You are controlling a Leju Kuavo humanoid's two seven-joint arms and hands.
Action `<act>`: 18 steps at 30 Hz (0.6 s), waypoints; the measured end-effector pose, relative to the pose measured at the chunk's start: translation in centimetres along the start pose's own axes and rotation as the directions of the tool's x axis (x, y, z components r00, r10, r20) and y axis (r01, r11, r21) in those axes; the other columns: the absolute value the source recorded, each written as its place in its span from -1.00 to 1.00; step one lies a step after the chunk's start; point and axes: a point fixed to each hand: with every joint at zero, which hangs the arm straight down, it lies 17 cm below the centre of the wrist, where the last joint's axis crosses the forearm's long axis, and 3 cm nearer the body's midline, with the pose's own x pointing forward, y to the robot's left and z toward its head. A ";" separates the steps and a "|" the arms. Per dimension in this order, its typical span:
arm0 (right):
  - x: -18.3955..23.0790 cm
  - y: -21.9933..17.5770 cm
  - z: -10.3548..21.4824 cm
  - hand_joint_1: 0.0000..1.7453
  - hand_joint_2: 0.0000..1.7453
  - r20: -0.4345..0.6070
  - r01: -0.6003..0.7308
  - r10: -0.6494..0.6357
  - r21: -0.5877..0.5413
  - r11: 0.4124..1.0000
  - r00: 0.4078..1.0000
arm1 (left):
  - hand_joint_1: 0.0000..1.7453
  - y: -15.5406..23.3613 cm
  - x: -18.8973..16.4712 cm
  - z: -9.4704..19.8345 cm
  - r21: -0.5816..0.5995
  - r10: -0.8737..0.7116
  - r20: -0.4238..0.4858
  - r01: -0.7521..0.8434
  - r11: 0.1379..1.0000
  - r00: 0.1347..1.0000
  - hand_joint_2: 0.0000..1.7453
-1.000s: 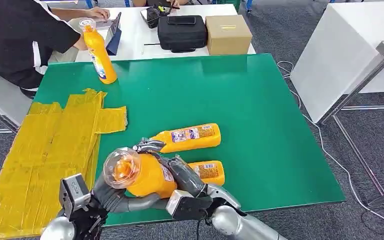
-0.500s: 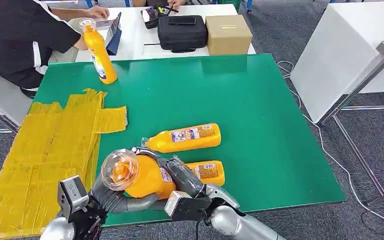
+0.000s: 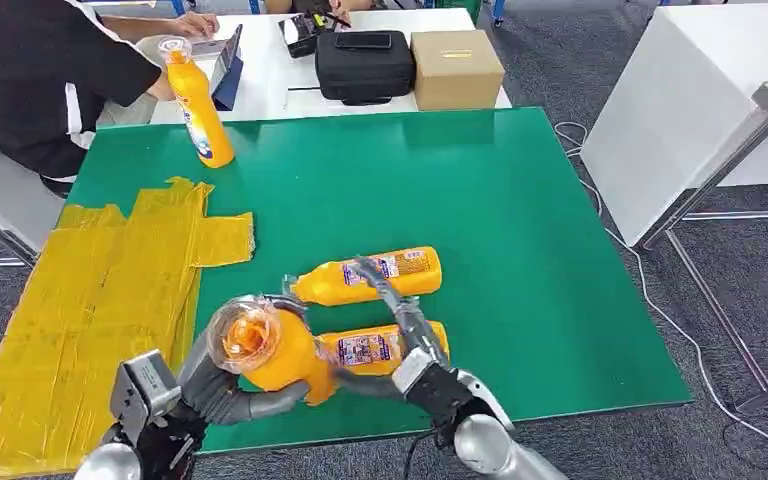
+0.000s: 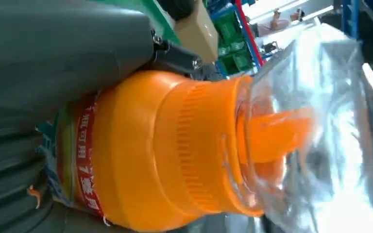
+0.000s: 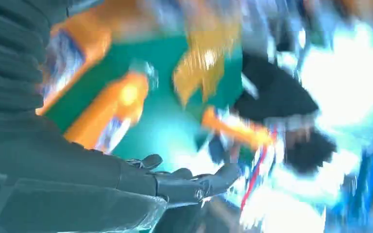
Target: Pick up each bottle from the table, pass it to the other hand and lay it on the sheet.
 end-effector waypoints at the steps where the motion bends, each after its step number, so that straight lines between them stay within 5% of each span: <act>1: 0.1 -1.2 0.2 -1.00 1.00 0.007 -0.012 0.012 -0.039 0.999 1.000 | 1.00 0.0 -0.3 0.3 0.010 -0.030 -0.004 0.030 0.999 1.000 1.00; 7: 1.4 -6.6 2.0 -1.00 1.00 0.027 -0.091 0.099 -0.216 0.972 0.995 | 1.00 3.4 -1.0 0.6 0.150 -0.365 -0.051 0.368 0.917 0.930 1.00; 13: 3.5 -9.0 4.2 -1.00 1.00 0.040 -0.165 0.186 -0.300 0.940 0.982 | 1.00 6.0 -0.4 1.1 0.217 -0.726 -0.140 0.736 0.641 0.674 1.00; 18: 5.3 -10.0 5.1 -1.00 1.00 0.060 -0.197 0.230 -0.336 0.921 0.971 | 1.00 8.2 -0.3 1.8 0.200 -0.902 -0.257 0.932 0.301 0.346 1.00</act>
